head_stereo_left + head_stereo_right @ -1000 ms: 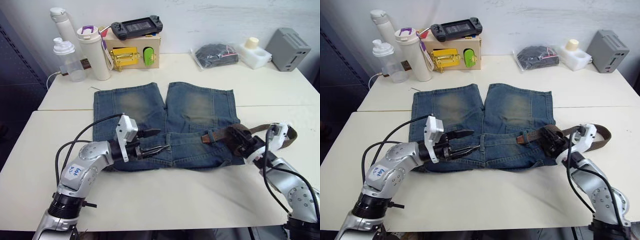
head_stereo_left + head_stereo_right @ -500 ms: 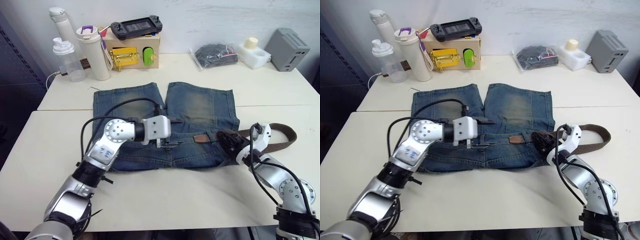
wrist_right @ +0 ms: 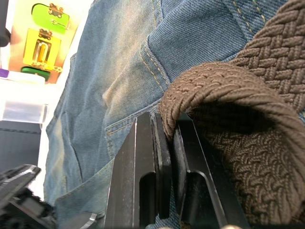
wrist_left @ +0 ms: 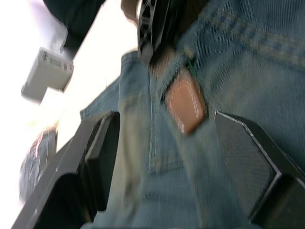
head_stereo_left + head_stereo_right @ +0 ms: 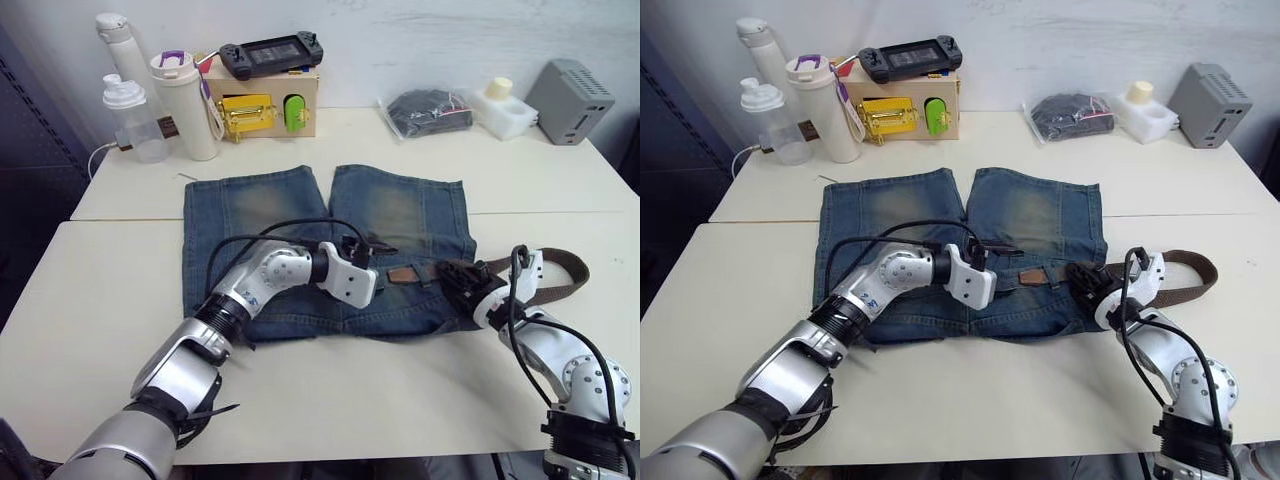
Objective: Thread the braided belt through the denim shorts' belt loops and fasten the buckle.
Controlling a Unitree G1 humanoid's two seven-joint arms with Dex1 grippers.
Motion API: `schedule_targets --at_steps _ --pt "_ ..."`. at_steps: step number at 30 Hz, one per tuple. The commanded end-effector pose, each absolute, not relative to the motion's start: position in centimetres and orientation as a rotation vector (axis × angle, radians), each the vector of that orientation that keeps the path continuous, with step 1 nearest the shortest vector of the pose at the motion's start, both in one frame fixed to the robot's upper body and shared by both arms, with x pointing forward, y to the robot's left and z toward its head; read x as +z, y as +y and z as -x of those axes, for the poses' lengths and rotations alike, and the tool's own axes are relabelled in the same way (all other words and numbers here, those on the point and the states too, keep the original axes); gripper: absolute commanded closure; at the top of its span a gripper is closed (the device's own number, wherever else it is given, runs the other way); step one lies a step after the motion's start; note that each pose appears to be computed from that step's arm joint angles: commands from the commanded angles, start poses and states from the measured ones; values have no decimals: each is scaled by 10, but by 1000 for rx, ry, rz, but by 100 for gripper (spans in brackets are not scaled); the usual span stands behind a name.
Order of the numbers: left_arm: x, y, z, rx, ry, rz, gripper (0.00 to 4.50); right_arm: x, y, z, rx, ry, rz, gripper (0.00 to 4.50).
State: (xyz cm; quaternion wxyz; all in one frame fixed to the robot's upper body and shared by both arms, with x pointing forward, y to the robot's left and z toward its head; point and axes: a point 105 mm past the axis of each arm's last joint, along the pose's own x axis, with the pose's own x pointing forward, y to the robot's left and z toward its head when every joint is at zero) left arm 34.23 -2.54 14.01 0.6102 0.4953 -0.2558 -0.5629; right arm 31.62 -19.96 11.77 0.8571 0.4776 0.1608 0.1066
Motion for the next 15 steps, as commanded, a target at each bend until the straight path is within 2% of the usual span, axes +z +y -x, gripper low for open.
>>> schedule_targets --at_steps 1,15 --pt "127 -32 -338 -1322 -602 -1164 100 105 -187 -308 243 398 -1060 450" --pt "127 -41 -351 -1202 -657 -1220 100 110 -178 -300 255 404 -1096 450"
